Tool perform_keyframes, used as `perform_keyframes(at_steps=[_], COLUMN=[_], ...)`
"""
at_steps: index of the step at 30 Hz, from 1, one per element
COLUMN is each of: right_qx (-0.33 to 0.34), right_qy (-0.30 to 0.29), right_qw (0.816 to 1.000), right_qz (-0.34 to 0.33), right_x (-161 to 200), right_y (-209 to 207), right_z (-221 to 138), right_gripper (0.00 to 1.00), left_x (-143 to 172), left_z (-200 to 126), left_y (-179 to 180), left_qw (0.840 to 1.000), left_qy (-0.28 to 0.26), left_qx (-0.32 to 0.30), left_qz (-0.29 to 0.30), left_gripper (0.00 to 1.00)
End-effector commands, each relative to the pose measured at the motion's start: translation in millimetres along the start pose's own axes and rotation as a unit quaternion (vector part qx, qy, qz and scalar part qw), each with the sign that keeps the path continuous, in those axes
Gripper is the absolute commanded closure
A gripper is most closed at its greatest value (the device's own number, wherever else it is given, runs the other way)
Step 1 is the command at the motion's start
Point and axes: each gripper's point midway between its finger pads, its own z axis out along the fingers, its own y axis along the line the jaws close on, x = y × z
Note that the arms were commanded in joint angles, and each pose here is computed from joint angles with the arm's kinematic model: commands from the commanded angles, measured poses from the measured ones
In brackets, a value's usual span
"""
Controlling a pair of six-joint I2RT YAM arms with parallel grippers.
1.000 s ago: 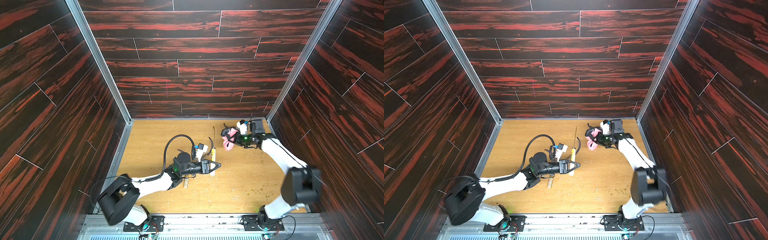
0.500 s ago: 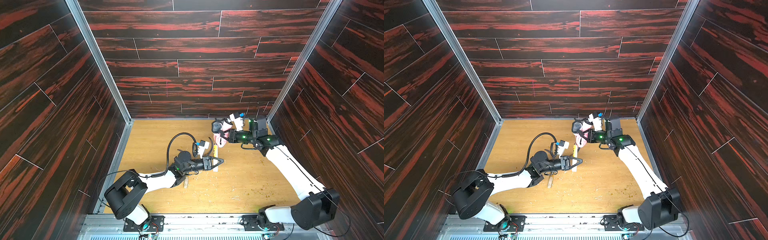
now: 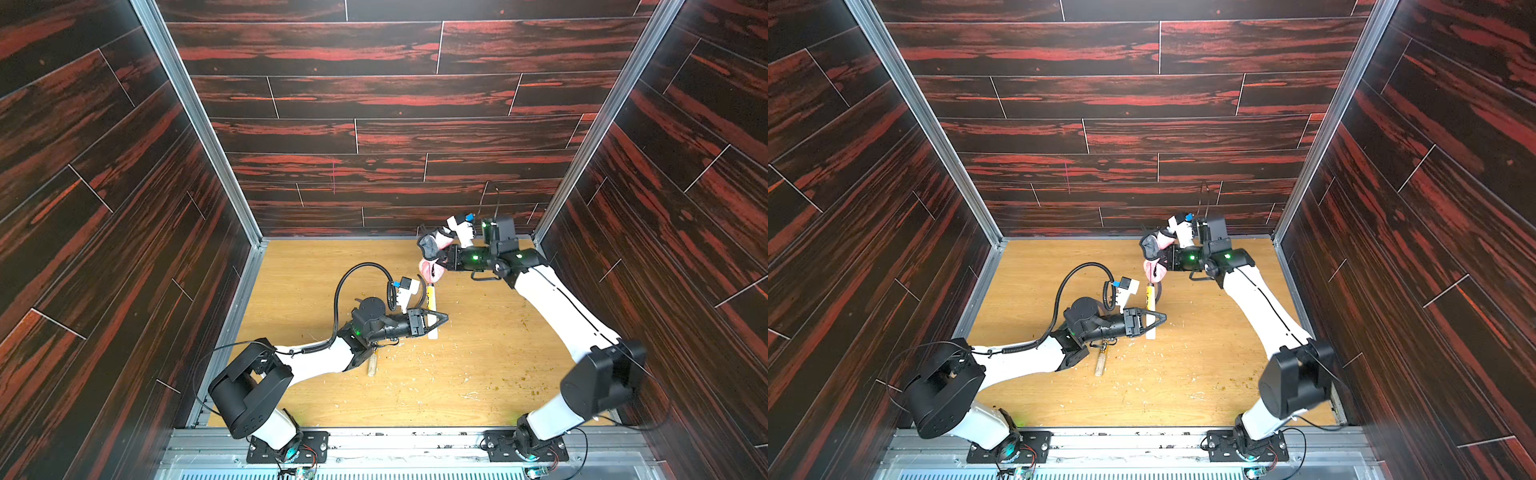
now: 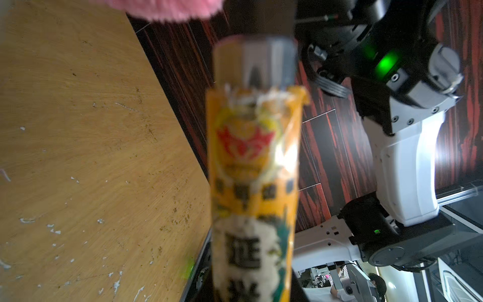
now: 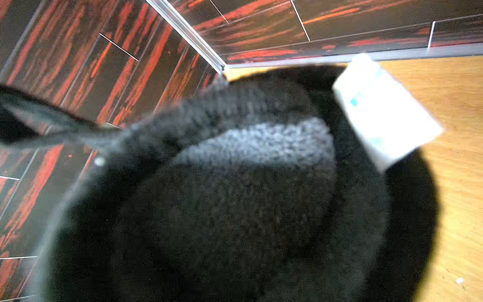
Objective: Wipe small sickles with rags
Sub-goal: Wipe the small sickle.
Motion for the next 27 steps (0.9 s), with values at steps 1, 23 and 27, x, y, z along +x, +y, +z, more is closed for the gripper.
perform_keyframes(at_steps=[1,23,27], right_qx=[0.000,0.041,0.064], right_qy=[-0.005,0.041,0.044], right_qw=[1.000,0.997,0.994], right_qz=[-0.022,0.053,0.073], right_x=[-15.5,1.2,16.7], right_y=[-1.9,-98.2,-115.4], right_z=[11.0,55.4,49.3], right_gripper=[1.00,1.00,1.00], left_x=[28.2,33.7,32.3], left_z=[-0.2,-10.9,-12.5], left_y=[-42.0,-54.9,-54.2], left_qw=[0.995,0.993,0.993], left_qy=[0.073,0.080,0.071], left_qx=[0.039,0.051,0.049], left_qz=[0.062,0.075,0.075], left_gripper=[1.00,1.00,1.00])
